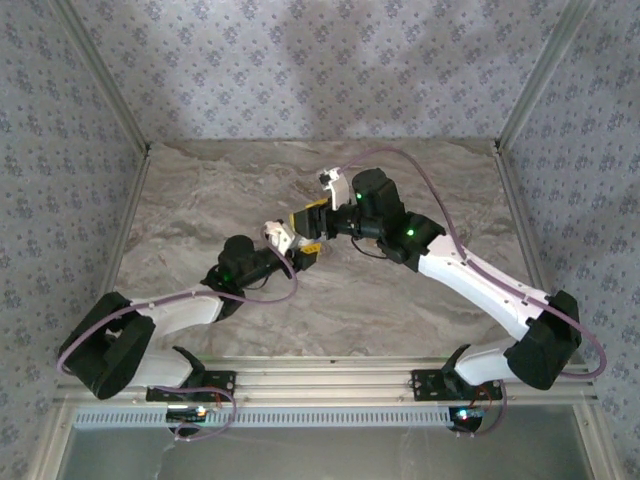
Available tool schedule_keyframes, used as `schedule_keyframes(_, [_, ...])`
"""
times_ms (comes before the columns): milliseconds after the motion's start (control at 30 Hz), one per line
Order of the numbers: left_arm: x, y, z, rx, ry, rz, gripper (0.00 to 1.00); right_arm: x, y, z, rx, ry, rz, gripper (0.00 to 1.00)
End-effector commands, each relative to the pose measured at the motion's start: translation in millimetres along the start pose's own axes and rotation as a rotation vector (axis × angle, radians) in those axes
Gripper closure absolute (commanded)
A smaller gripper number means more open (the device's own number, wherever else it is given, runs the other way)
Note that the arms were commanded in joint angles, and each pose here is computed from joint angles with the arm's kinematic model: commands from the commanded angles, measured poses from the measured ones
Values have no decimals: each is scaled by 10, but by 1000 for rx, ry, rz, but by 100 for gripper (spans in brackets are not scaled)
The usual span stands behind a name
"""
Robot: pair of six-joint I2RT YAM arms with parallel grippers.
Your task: Sort the pills into containers
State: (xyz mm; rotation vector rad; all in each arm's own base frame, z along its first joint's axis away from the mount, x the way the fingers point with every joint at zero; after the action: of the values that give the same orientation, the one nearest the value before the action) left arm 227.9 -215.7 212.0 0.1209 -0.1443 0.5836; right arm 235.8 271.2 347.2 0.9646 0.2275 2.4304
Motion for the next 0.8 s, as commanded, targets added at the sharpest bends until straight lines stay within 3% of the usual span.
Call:
schedule_keyframes(0, [7,-93,27,23,0,3,100,318,149,24,16,104,65,44])
schedule_keyframes(200, [-6,-103,46,29,-4,-5,100,177,175,-18,42,121,-68,58])
schedule_keyframes(567, [-3,-141,39,55,-1,-1,100,8,179,-85,57,138,-209,70])
schedule_keyframes(767, [12,-172,8,81,3,8,100,85,252,-52,31,116,-125,70])
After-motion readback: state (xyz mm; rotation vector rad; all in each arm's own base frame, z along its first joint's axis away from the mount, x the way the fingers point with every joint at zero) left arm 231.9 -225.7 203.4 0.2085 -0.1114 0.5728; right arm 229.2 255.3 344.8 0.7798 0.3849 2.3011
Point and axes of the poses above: each hand's point on the last joint's axis, 136 mm out from that joint toward the fingers, its own y axis back along the fingers, its own x axis along the line the jaws close on, z = x × y, the point moved 9 cm from there along y, back along the fingers, and after that the axes turned 9 degrees about -y, right-handed, at the moved point
